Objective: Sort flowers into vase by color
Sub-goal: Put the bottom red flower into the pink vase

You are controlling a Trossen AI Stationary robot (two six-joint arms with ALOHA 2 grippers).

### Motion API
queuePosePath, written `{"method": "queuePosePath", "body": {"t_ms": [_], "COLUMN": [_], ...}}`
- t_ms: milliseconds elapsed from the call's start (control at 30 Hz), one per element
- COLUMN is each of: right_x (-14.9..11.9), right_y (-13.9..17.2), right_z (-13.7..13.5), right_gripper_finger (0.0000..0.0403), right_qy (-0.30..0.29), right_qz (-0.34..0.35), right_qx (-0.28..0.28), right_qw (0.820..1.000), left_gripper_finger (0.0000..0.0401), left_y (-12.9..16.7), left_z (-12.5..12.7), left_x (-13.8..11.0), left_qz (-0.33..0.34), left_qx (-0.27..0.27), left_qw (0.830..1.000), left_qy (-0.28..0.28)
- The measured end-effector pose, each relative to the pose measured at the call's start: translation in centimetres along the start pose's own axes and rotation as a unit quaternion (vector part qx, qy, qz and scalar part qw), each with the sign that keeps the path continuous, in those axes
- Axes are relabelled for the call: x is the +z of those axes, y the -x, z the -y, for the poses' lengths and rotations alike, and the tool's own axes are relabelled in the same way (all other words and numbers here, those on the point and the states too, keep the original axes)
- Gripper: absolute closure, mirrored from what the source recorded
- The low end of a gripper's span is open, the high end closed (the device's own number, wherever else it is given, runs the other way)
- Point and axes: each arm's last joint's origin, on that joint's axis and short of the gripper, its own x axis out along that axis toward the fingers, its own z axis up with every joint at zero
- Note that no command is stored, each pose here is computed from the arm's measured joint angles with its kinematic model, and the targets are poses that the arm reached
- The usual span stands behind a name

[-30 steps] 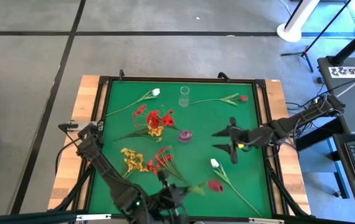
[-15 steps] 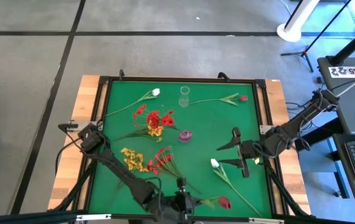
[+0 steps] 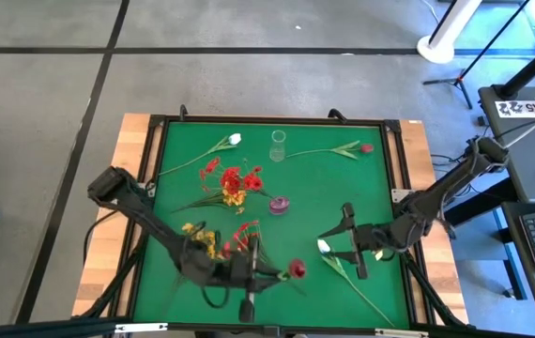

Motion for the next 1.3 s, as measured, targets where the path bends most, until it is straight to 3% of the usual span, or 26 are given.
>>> {"method": "queuePosePath", "body": {"t_ms": [133,267,433,533,867,1167,1300], "right_x": [-0.9,-2.3,-3.6,-4.0,-4.5,-4.3,-4.3], "right_y": [-1.9,-3.8,-5.9,-6.7,-8.1,-8.1,-8.1], "right_z": [-1.1,-2.0,-1.7,-0.7,1.0,1.0,1.0], "right_gripper_finger": [0.0205,0.0205,0.0205,0.0205,0.0205,0.0206,0.0235], "right_qy": [-0.009,-0.011,-0.051,-0.082,-0.153,-0.159,-0.159], "right_qz": [0.019,0.039,0.068,0.068,0.075,0.082,0.082], "right_qx": [0.012,0.012,-0.013,-0.026,0.036,0.052,0.047], "right_qw": [1.0,0.999,0.996,0.994,0.985,0.983,0.983], "left_gripper_finger": [0.0396,0.0396,0.0396,0.0396,0.0396,0.0396,0.0396], "left_y": [0.3,-0.5,-1.4,-1.7,-2.0,-2.4,-2.4], "left_z": [-1.9,-3.2,-4.9,-5.4,-5.8,-6.6,-6.7], "left_x": [-1.0,-0.7,-0.6,-0.6,-0.7,-0.9,-0.9], "left_qz": [0.035,0.042,0.047,0.045,0.037,0.027,0.025], "left_qx": [-0.035,-0.021,-0.001,-0.022,-0.034,-0.01,-0.008], "left_qw": [0.998,0.999,0.999,0.999,0.999,1.0,1.0], "left_qy": [0.027,0.02,-0.007,-0.008,-0.009,-0.014,-0.015]}}
